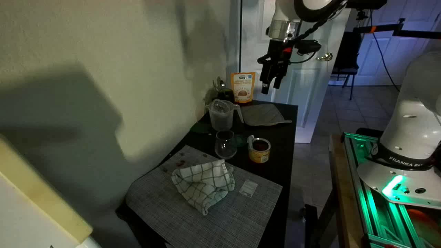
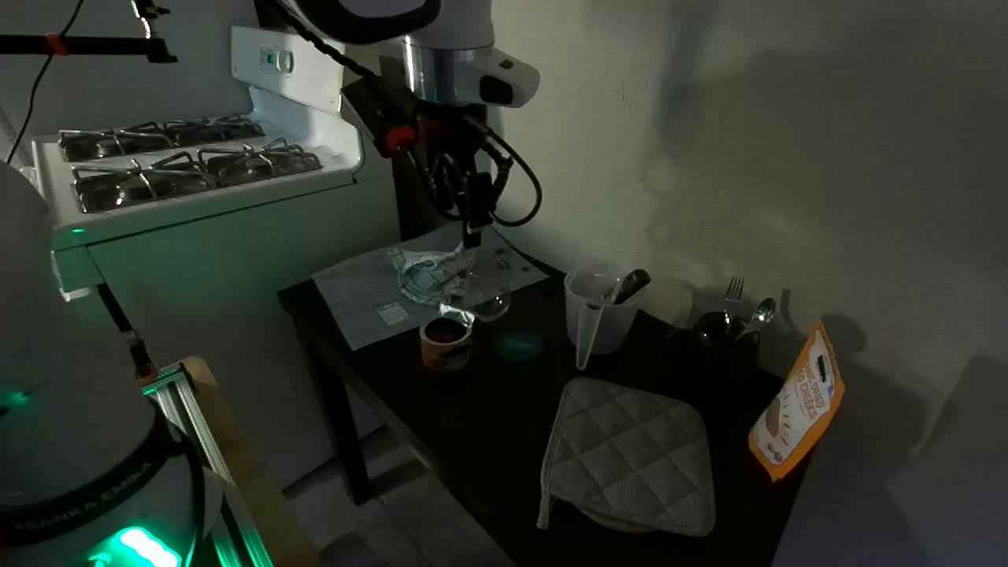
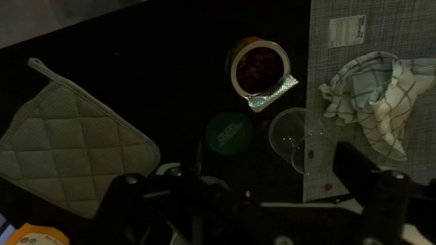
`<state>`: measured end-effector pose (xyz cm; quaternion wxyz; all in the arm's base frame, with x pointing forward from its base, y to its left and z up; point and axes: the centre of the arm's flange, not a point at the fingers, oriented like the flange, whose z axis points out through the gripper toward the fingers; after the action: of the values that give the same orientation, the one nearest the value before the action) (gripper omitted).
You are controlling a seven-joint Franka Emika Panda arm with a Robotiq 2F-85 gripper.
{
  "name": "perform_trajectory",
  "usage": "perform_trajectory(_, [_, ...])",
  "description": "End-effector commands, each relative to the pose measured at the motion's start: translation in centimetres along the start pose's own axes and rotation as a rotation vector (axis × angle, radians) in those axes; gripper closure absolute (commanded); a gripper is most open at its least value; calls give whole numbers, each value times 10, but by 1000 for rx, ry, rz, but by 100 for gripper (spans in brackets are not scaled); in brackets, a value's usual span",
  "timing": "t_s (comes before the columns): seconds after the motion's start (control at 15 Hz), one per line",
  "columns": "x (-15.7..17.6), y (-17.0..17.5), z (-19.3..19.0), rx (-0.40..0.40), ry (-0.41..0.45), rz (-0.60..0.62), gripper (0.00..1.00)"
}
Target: Remove the clear bowl from the clear jug and place it on the table then put the silver fork and spoon in the jug.
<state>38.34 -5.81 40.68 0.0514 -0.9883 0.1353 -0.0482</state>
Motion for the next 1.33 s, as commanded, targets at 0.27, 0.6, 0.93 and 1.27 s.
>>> perform_trajectory(0.27, [0,0,1,0,-1,0,0])
perform_trajectory(0.6, [29,2,-1,121,96,-21,0])
perform_trajectory(0.93, [94,-2,9,50,223,-227,0])
perform_trajectory(1.27, [163,7,55,-153,223,-427,0])
